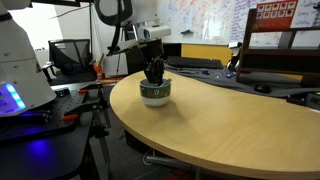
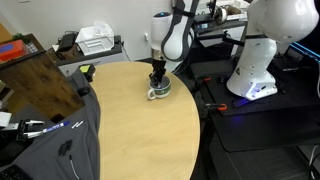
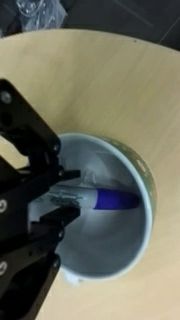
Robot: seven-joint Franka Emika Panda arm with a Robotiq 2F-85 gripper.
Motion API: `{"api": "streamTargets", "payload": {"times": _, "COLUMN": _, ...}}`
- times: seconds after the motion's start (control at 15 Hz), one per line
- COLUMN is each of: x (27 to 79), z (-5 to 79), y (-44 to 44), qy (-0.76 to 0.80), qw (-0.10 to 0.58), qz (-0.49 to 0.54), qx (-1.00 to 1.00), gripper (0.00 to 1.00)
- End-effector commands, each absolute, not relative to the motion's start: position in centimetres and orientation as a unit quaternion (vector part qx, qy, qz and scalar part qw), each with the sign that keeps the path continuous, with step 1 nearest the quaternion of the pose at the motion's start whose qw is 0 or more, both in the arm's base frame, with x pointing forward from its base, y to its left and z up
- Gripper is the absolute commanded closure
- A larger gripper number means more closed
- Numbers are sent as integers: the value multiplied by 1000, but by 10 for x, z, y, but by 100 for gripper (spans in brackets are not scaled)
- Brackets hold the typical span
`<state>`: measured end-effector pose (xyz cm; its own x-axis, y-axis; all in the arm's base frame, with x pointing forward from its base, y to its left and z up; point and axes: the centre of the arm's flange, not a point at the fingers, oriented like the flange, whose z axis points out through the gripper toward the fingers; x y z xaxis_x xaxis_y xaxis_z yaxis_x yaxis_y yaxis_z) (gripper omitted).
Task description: Remove the marker from the mug and put it on the table
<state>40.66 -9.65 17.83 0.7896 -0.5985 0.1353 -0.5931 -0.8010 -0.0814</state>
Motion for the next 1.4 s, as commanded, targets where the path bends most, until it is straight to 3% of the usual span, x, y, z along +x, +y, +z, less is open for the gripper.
{"api": "streamTargets", "payload": {"times": 0.0, "x": 421, "z": 180, "y": -94, "qy": 305, "qw": 16, "qz": -93, "qx": -948, "gripper": 94}}
{"api": "streamTargets", "payload": {"times": 0.07, "x": 423, "z": 183, "y": -92, "qy": 302, "qw": 18, "qz": -97, "qx": -948, "gripper": 99}}
{"api": "streamTargets", "payload": {"times": 0.13, "x": 423, "z": 190, "y": -85, "qy": 298, "qw": 24, "qz": -100, "qx": -949, "gripper": 95}}
{"api": "streamTargets", "payload": {"times": 0.53, "x": 405, "z": 223, "y": -83, "qy": 306, "qw": -51, "qz": -68, "qx": -948, "gripper": 94}}
{"api": "streamTargets", "payload": {"times": 1.0, "x": 421, "z": 301, "y": -35, "qy": 226, "qw": 0, "qz": -72, "qx": -971, "gripper": 94}}
{"api": "streamTargets", "payload": {"times": 1.33, "x": 427, "z": 334, "y": -15, "qy": 210, "qw": -26, "qz": 43, "qx": -976, "gripper": 94}}
